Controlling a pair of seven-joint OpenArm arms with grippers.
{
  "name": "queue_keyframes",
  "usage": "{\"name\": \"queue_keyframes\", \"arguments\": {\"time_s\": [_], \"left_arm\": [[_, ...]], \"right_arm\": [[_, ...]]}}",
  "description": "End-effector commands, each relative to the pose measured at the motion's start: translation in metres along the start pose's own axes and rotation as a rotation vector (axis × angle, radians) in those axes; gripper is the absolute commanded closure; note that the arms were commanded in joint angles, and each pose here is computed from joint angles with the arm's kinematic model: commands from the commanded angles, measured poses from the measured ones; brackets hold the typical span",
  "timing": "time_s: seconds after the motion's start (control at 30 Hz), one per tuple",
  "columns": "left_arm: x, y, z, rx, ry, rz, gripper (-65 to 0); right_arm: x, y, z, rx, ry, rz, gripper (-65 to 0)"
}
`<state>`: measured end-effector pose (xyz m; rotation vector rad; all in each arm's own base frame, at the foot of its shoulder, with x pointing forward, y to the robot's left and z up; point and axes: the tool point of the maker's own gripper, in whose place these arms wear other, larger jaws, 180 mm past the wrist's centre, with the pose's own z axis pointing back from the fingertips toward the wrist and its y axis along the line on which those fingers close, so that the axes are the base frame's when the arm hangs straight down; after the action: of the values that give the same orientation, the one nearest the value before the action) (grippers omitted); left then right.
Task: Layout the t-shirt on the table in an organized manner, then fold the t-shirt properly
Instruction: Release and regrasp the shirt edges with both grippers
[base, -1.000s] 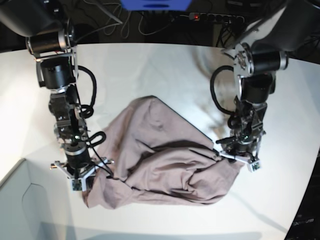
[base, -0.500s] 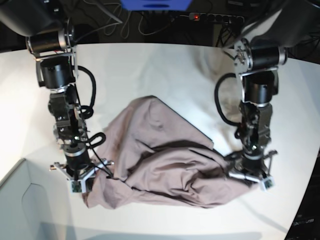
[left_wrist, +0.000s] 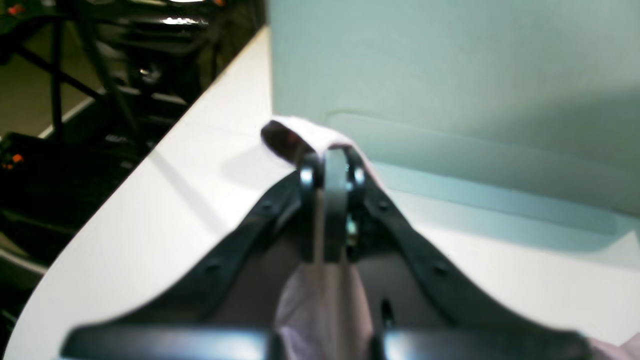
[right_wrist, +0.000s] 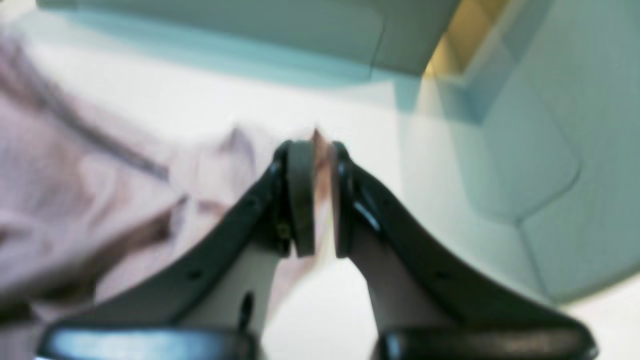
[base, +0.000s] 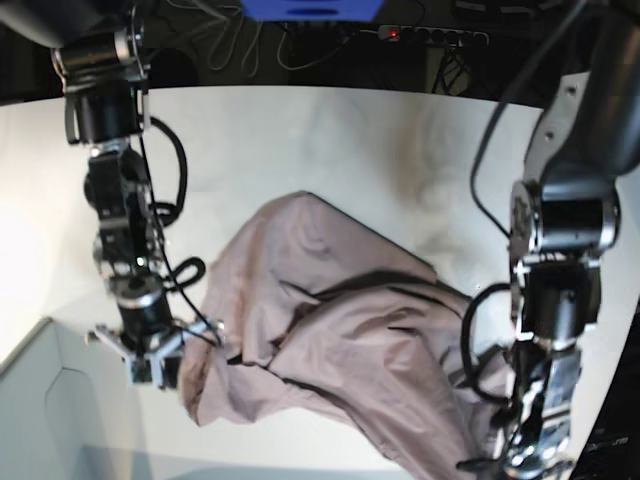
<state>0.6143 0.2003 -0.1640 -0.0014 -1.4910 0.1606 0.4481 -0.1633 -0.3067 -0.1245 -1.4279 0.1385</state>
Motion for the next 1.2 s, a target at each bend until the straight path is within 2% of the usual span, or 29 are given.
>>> {"name": "queue_keyframes", "arguments": {"time_s": [0.0,0.07,0.23,0.27,0.33,0.5,0.57,0.73,0.8,1.0,1.17], "left_arm": [[0.023,0.003,-0.009,0.016,-0.026,-0.006,-0.5],[0.032,-0.004,-0.021,0.013,0.002,-0.034,-6.2],[0.03,-0.034,-0.025,-0.033,-0.031,-0.1,-36.8],[0.02,-0.034,-0.023,-0.036,-0.026,-0.11,-41.0],[0.007,-0.037,-0.019,-0.049,-0.023,-0.128,-45.4],[-0.041,-0.024,-0.002,-0.047,0.005,-0.141,-46.4],[-0.066,-0.008,0.01,-0.034,0.026,-0.157,-46.3],[-0.113,0.025,0.04,-0.015,0.065,-0.199,-46.5],[-0.13,0.041,0.052,-0.004,0.087,-0.221,-46.5],[-0.189,0.093,0.098,0.044,0.191,-0.276,-46.7],[-0.21,0.148,0.129,0.182,0.225,-0.173,-46.7]], "right_arm": [[0.013,-0.005,0.002,-0.004,-0.026,0.006,-7.7],[-0.006,-0.007,0.019,-0.011,0.007,0.001,-7.7],[-0.035,-0.001,0.053,0.003,0.061,0.003,-7.7],[-0.039,0.003,0.059,0.009,0.071,-0.001,-7.7],[-0.046,0.01,0.071,0.023,0.085,-0.006,-7.7],[-0.054,0.055,0.088,0.097,0.11,-0.057,-9.4],[-0.058,0.074,0.093,0.127,0.126,-0.083,-14.5],[-0.067,0.12,0.092,0.201,0.161,-0.126,-33.6],[-0.074,0.138,0.088,0.242,0.182,-0.119,-38.0],[-0.113,0.177,0.087,0.348,0.29,-0.059,-38.8],[-0.144,0.186,0.102,0.377,0.369,-0.032,-38.9]]}}
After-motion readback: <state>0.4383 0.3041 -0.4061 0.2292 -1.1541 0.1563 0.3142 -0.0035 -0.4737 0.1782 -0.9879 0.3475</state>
